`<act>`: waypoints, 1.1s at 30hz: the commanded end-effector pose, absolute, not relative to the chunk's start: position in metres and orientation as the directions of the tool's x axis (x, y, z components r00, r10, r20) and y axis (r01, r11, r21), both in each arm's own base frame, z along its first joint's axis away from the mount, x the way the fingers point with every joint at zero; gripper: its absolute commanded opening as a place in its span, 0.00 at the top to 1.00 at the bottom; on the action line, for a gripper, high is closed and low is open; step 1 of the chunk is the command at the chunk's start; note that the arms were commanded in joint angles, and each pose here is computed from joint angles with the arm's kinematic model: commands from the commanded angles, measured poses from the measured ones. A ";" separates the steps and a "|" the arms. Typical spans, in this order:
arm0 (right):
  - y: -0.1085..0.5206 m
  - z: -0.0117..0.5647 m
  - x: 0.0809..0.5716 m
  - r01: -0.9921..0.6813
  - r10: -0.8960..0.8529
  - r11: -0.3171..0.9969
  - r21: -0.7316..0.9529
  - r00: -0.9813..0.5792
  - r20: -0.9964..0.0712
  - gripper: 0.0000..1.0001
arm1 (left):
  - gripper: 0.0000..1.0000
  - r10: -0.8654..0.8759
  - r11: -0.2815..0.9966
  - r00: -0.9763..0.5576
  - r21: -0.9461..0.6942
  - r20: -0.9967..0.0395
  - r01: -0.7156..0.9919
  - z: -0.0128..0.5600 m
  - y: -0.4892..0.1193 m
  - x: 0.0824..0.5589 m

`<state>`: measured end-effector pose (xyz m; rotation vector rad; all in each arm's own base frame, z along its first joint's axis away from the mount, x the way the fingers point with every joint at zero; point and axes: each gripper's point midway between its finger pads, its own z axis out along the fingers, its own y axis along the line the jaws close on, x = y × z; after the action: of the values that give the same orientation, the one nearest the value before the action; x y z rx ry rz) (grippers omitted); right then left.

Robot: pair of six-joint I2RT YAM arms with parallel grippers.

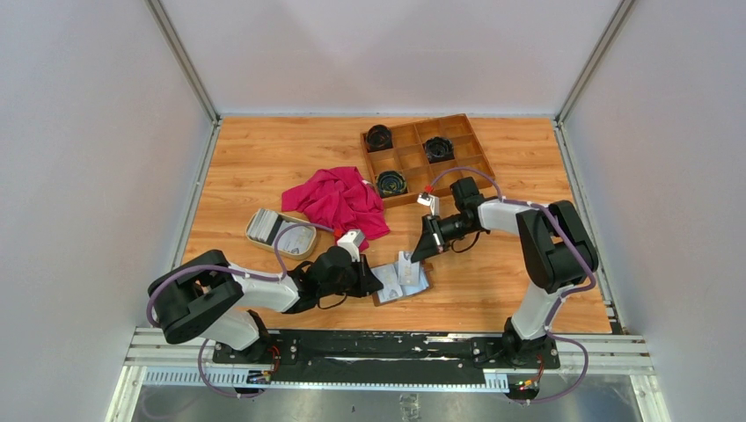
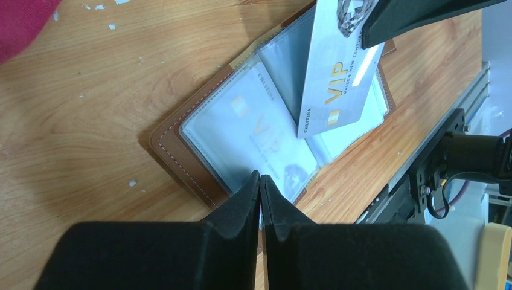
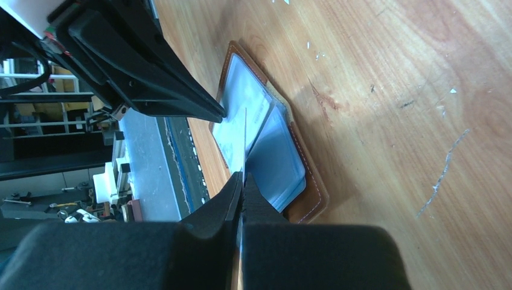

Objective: Put the credit cards into the card holder
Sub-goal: Insert the credit card into the card holder.

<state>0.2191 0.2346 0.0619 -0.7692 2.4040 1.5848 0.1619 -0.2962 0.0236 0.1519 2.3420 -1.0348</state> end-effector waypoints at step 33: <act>0.248 0.016 0.196 -0.522 -0.518 0.549 0.652 -0.825 -0.224 1.00 | 0.93 -0.076 0.759 -0.846 -0.582 -0.527 0.294 -0.001 -0.274 0.157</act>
<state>0.1985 0.2572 0.0362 -0.9146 2.6449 1.3229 0.1632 -0.2952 0.0234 0.1423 2.3451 -1.0373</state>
